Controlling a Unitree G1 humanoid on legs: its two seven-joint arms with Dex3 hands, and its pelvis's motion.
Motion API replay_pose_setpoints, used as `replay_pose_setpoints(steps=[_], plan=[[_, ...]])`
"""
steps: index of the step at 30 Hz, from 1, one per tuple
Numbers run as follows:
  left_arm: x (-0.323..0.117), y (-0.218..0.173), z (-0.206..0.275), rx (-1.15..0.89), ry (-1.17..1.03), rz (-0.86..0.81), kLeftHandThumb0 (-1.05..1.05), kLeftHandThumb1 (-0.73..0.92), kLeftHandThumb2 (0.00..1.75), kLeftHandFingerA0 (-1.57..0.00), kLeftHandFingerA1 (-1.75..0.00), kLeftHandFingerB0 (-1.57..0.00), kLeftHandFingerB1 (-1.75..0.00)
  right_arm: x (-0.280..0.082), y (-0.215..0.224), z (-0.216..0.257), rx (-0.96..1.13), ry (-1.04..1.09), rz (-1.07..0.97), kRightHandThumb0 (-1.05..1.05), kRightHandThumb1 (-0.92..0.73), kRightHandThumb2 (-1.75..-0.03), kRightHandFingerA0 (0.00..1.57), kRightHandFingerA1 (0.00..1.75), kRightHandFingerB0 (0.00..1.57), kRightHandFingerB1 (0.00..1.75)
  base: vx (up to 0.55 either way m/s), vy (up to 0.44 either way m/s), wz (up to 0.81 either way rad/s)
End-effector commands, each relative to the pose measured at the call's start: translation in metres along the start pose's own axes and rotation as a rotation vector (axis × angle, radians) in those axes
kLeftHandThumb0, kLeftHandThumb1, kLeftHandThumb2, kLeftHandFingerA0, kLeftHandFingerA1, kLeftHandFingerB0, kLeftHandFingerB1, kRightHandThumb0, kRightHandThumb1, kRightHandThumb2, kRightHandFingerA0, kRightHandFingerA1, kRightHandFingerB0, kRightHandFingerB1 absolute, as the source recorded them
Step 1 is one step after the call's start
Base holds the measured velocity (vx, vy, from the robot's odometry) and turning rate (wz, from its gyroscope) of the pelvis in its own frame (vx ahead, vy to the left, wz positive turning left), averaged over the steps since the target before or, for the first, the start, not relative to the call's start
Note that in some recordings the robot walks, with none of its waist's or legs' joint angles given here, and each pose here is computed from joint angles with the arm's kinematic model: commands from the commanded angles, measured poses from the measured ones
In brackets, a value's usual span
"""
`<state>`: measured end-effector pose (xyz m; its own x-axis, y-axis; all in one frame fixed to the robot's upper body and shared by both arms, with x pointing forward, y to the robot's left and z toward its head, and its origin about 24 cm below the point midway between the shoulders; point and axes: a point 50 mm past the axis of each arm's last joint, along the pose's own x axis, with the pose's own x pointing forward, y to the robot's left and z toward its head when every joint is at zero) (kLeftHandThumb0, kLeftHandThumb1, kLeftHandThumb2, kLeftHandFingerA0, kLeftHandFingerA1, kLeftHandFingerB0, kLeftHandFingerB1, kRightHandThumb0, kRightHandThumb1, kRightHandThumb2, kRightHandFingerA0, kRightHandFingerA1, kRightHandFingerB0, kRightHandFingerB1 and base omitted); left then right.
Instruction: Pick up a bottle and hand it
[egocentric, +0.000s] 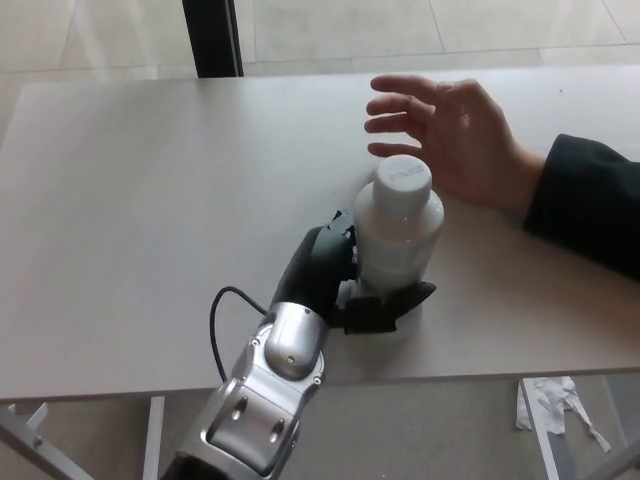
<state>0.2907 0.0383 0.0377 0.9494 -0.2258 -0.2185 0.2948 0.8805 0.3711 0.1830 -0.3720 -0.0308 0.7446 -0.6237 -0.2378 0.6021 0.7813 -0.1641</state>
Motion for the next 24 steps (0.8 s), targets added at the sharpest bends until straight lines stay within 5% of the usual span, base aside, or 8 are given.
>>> replay_pose_setpoints(steps=[1,9,10,13,15,22,23,24], plan=[[0.004,-0.004,-0.010,0.243,-0.011,0.256,0.04,0.79,0.98,-0.83,-1.75,-0.78,-1.49,-0.003,0.005,0.002,-0.022,-0.048,0.014,-1.05,-0.49,-1.15,1.57,1.75,0.22,0.94,0.00,0.000,0.00],[0.005,0.005,-0.012,0.246,-0.064,0.308,0.00,0.72,1.00,-1.18,-1.57,-0.92,-1.34,-0.005,0.004,0.005,-0.011,-0.040,0.003,-1.05,-0.46,-1.16,1.57,1.75,0.23,0.98,0.00,0.000,0.00],[0.009,0.014,-0.003,0.280,-0.096,0.312,-0.01,0.77,0.93,-0.81,-1.75,-0.70,-1.53,-0.005,0.005,0.005,-0.017,-0.046,-0.003,-1.05,-0.47,-1.16,1.57,1.74,0.22,0.98,0.00,0.000,0.00],[0.021,0.028,0.019,0.324,-0.119,0.315,0.09,0.65,1.00,-1.15,-1.46,-0.91,-1.24,-0.004,0.005,0.005,-0.005,-0.026,-0.009,-1.05,-0.46,-1.16,1.57,1.73,0.25,1.00,0.00,0.000,0.00],[0.030,0.040,0.036,0.349,-0.139,0.309,0.06,0.68,0.97,-0.82,-1.75,-0.72,-1.51,-0.004,0.003,0.005,-0.023,-0.016,-0.004,-1.05,-0.47,-1.16,1.57,1.71,0.24,0.98,0.00,0.000,0.00],[0.051,0.068,0.085,0.372,-0.174,0.326,-0.08,0.73,0.81,-0.81,-1.72,-0.75,-1.44,-0.006,0.003,0.006,-0.039,-0.025,0.018,-1.05,-0.46,-1.15,1.57,1.68,0.26,1.00,0.00,0.000,0.00],[0.052,0.069,0.089,0.367,-0.169,0.324,-0.10,0.72,0.81,-0.82,-1.65,-0.80,-1.28,-0.006,0.004,0.006,-0.038,-0.025,0.018,-1.05,-0.46,-1.16,1.57,1.71,0.25,1.00,0.00,0.000,0.00],[0.055,0.070,0.102,0.358,-0.163,0.311,-0.14,0.72,0.77,-0.70,-0.93,-0.74,-0.67,-0.006,0.004,0.006,-0.042,-0.025,0.019,-1.05,-0.47,-1.17,1.57,1.71,0.24,0.99,0.00,0.000,0.00]])
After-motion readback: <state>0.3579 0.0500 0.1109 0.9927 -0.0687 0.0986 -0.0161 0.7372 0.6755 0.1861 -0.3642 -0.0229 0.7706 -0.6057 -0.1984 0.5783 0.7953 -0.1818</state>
